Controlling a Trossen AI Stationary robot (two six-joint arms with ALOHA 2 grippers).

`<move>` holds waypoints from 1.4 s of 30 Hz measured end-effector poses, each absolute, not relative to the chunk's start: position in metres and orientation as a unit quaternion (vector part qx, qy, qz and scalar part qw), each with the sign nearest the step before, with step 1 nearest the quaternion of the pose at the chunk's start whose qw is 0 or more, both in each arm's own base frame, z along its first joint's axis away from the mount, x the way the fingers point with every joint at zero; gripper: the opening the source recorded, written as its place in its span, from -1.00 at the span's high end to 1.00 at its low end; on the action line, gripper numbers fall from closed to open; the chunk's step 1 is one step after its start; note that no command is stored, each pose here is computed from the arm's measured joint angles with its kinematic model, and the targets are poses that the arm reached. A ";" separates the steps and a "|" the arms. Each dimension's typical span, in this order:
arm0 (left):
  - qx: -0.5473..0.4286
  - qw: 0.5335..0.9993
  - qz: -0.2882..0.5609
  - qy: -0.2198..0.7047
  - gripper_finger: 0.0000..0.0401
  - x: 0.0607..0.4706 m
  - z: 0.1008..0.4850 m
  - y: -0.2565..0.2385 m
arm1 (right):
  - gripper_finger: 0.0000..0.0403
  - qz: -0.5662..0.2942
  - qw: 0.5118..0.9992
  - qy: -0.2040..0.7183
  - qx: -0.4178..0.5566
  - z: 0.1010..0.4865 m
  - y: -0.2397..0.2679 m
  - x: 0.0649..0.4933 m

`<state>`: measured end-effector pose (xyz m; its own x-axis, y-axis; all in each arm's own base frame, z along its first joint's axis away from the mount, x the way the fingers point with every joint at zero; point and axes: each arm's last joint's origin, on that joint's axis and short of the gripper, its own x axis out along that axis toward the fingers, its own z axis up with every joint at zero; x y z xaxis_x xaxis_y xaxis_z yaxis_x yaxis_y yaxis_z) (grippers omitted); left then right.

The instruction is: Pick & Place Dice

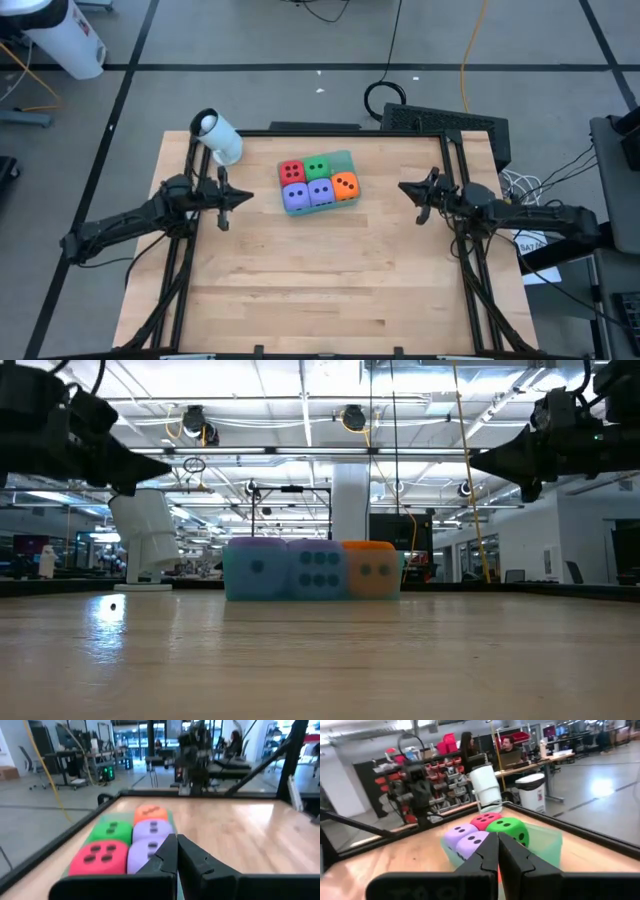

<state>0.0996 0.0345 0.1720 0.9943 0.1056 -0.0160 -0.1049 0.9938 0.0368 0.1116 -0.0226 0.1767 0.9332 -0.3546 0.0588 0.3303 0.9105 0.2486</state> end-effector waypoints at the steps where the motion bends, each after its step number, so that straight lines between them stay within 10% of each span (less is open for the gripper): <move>1: 0.019 0.998 0.054 0.015 0.99 0.100 0.167 0.035 | 1.00 -0.172 0.976 -0.056 0.123 0.177 -0.024 0.111; 42: 0.033 0.993 0.111 0.021 0.87 0.099 0.166 0.038 | 1.00 -0.174 0.974 -0.064 0.129 0.178 -0.028 0.111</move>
<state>0.0995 0.0381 0.1661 0.9746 0.2215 -0.0335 -0.2187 0.9732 0.0705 0.1107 -0.0282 0.1781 0.9309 -0.3563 0.0806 0.3232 0.9061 0.2731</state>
